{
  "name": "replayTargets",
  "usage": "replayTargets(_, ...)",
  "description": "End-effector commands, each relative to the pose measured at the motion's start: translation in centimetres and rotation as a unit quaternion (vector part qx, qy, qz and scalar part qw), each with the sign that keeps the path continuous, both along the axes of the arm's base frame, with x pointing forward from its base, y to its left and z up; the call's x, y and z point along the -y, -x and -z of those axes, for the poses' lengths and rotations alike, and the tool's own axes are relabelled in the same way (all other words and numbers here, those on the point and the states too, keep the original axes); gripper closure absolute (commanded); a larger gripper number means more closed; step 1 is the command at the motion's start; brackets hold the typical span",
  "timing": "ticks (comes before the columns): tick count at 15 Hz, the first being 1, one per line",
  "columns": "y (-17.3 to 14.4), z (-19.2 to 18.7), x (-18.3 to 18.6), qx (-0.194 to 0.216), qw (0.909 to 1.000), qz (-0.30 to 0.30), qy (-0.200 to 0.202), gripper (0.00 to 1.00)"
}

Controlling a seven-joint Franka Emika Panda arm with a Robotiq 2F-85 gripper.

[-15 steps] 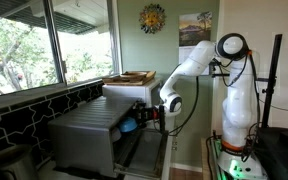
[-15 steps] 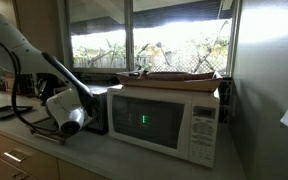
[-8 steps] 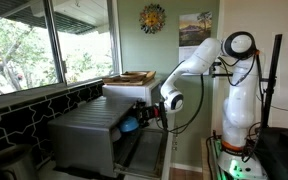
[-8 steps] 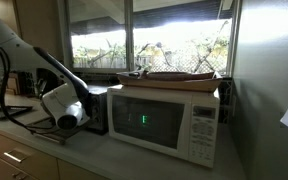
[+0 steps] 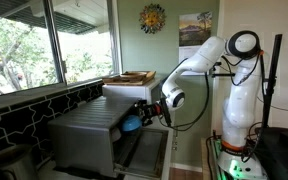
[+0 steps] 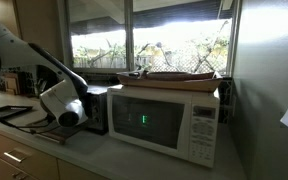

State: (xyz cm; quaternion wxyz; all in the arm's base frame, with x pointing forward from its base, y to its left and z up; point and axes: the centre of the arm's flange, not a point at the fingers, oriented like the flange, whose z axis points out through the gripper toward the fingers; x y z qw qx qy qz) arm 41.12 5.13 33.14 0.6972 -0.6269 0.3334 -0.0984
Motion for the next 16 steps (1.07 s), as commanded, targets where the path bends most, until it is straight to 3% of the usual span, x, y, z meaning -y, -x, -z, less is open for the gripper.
replayTargets(1,0.4,-3.8,-0.1,-0.005,0.9978,-0.005,-0.065,0.04)
replayTargets(5,-0.6,-5.9,-0.8,-0.012,0.9925,0.009,-0.122,0.04)
replayTargets(13,-0.4,-5.1,-1.1,-0.010,0.9938,0.000,-0.110,0.04)
replayTargets(14,-0.3,-5.1,-1.1,-0.009,0.9943,-0.004,-0.107,0.08)
replayTargets(15,-0.1,-5.2,-1.1,-0.006,0.9947,-0.007,-0.102,0.25)
replayTargets(16,0.0,-5.3,-1.0,-0.005,0.9948,-0.010,-0.101,0.35)
